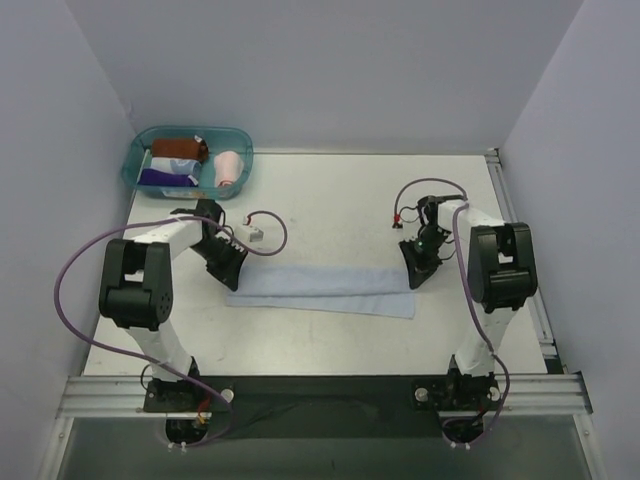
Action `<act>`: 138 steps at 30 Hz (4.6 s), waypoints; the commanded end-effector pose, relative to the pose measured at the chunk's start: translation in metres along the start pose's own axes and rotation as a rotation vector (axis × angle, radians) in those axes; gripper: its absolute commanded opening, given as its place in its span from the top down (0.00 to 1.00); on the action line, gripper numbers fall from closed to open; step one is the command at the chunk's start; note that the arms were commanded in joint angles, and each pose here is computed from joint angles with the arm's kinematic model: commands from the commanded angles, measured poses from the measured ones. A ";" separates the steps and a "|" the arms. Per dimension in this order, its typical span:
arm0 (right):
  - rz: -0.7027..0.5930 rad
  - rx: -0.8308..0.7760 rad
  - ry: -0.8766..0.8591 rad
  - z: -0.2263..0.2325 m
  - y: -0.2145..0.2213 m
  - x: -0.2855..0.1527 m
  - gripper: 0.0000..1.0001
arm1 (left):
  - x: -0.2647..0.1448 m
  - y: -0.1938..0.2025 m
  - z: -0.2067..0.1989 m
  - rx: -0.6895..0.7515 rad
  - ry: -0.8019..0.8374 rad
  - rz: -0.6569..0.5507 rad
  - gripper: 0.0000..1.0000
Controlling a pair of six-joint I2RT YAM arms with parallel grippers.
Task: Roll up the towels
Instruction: Fold the towel
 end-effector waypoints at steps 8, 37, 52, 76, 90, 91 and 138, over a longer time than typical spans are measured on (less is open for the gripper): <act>-0.155 -0.010 0.110 -0.026 -0.059 -0.064 1.00 | -0.019 -0.030 0.008 0.005 -0.036 -0.086 1.00; 0.039 0.004 0.087 -0.008 -0.010 0.005 1.00 | 0.001 -0.010 0.011 -0.052 -0.015 -0.014 1.00; -0.070 -0.050 0.035 0.021 -0.011 -0.061 1.00 | -0.041 -0.030 -0.006 -0.013 -0.017 -0.087 1.00; 0.184 -0.070 0.169 -0.012 0.005 0.004 1.00 | 0.001 -0.006 0.006 -0.107 0.010 0.011 1.00; -0.011 -0.076 0.139 -0.007 -0.026 -0.074 1.00 | -0.042 -0.031 -0.008 -0.060 0.001 -0.084 1.00; -0.005 -0.079 0.131 -0.004 -0.021 -0.073 1.00 | -0.043 -0.028 -0.010 -0.059 -0.002 -0.083 1.00; -0.051 0.070 -0.156 -0.008 -0.046 -0.056 0.49 | -0.023 -0.042 0.016 -0.178 0.053 -0.188 0.44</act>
Point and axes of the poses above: each gripper's point midway between its finger pads, its own x axis out along the fingers, its own z axis along the line the jaws close on, y = z × x, the point moved 2 cm from there along -x, back along the fingers, and after that the axes turned 3 degrees about x, right-handed, at the moved point
